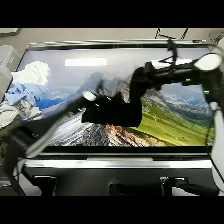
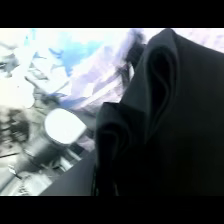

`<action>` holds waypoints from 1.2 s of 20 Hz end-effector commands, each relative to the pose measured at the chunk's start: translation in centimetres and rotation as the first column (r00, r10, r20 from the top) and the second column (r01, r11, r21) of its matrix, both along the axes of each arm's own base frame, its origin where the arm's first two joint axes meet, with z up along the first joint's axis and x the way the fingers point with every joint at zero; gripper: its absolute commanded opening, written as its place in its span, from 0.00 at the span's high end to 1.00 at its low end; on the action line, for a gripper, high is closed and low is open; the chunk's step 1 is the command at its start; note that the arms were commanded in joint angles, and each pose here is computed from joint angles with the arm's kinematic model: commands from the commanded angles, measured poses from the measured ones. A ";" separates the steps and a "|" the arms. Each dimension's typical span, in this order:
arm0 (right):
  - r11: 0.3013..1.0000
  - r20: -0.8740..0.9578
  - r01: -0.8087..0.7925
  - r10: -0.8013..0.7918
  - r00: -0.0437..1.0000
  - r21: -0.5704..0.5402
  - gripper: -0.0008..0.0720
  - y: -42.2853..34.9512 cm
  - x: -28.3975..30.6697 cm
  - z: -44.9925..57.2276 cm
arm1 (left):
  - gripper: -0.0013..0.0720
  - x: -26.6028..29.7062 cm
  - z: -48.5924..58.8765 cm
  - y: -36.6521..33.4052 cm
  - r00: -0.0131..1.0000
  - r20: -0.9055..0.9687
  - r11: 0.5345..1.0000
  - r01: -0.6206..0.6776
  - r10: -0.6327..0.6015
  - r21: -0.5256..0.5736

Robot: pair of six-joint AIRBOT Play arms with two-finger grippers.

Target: Fold the clothes and pants, and hang the long-sleeved shirts on hangers.

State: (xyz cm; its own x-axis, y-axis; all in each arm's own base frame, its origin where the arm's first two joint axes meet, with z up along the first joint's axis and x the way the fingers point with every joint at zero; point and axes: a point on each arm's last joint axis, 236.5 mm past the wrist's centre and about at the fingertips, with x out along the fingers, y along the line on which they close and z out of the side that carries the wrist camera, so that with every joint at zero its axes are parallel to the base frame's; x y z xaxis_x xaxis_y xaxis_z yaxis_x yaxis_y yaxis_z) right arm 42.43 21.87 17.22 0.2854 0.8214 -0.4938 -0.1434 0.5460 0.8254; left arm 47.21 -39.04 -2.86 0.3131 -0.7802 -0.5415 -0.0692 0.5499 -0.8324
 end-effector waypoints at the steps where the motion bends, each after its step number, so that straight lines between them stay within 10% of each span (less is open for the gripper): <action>1: 0.984 -0.064 -0.030 0.042 0.997 0.174 0.94 6.4 2.3 -3.0 | 0.96 4.1 4.3 16.6 0.993 0.111 0.963 -0.060 0.032 0.262; 7: 0.958 -0.350 0.049 0.055 0.935 0.281 0.93 18.5 2.0 -15.5 | 0.96 1.1 19.7 37.5 0.907 0.374 0.841 -0.351 0.195 0.412; 8: 0.947 -0.405 0.076 0.060 0.912 0.313 0.84 20.2 1.6 -17.0 | 0.96 0.2 21.3 38.4 0.892 0.401 0.831 -0.377 0.207 0.410; 10: 0.917 -0.463 0.110 0.088 0.882 0.384 0.35 22.2 1.0 -18.5 | 0.96 -0.9 23.4 39.0 0.874 0.446 0.820 -0.392 0.192 0.417; 14: 0.910 -0.383 0.076 0.095 0.919 0.408 0.30 15.3 4.1 -15.6 | 0.96 -1.7 23.5 38.7 0.882 0.446 0.820 -0.367 0.156 0.440; 16: 0.960 -0.352 0.058 0.043 0.935 0.272 0.17 7.2 5.4 -15.2 | 0.96 -1.8 23.4 38.7 0.885 0.442 0.821 -0.359 0.147 0.445; 20: 0.920 -0.479 0.013 -0.216 0.851 -0.392 0.03 -13.1 0.4 -22.4 | 0.96 -1.9 23.4 38.5 0.886 0.443 0.822 -0.352 0.138 0.448; 24: 0.957 -0.544 -0.005 -0.160 0.824 -0.289 0.07 -11.1 -2.6 -25.9 | 0.96 -1.9 23.4 37.0 0.890 0.443 0.834 -0.326 0.110 0.446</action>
